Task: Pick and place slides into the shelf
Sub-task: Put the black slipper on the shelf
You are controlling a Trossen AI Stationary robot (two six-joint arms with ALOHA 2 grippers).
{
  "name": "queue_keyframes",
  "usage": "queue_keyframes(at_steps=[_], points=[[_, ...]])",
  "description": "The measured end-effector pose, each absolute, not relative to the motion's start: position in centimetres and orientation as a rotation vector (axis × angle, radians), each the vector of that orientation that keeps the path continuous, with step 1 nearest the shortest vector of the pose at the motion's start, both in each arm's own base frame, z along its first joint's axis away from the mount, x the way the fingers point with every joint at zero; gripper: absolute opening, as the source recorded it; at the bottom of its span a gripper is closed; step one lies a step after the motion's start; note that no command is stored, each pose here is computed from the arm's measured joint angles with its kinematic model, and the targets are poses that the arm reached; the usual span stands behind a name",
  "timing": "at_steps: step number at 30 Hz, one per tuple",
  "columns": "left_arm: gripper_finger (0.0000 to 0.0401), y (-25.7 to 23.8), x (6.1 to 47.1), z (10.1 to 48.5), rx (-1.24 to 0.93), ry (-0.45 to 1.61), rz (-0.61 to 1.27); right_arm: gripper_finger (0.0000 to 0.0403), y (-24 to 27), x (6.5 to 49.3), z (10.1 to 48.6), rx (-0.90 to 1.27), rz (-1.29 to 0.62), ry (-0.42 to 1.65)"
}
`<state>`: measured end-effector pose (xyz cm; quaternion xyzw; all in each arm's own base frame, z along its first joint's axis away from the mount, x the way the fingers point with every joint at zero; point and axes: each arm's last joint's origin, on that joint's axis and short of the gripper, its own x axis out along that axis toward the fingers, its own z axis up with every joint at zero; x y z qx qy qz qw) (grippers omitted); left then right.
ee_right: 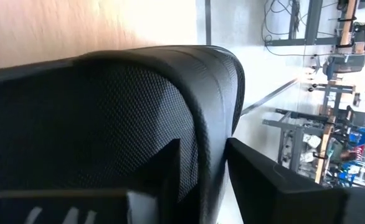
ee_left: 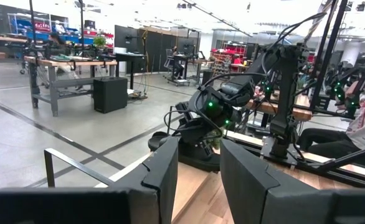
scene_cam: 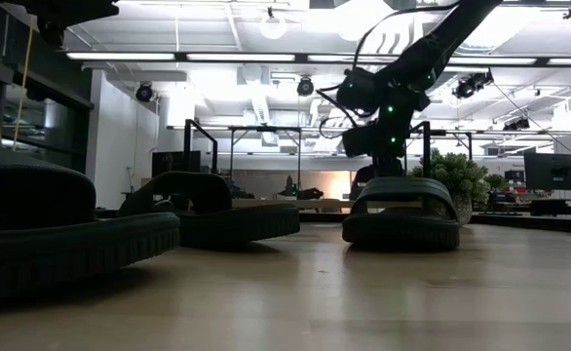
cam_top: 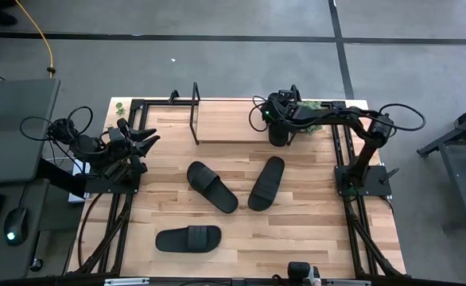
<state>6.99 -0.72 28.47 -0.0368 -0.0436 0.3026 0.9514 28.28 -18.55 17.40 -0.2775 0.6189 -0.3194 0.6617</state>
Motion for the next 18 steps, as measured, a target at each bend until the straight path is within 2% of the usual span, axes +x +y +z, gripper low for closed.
queue_keyframes(at_steps=[10, 18], points=[[0.0106, -0.7, 7.0, 28.5, -0.074, -0.088, 0.615, 0.0119, -18.0, 27.8, 19.0, -0.544, -0.65, 1.317], [0.0106, -0.7, 7.0, 28.5, -0.074, -0.088, 0.615, 0.0119, -17.8, 27.5, 19.0, -0.517, -0.637, 1.33]])
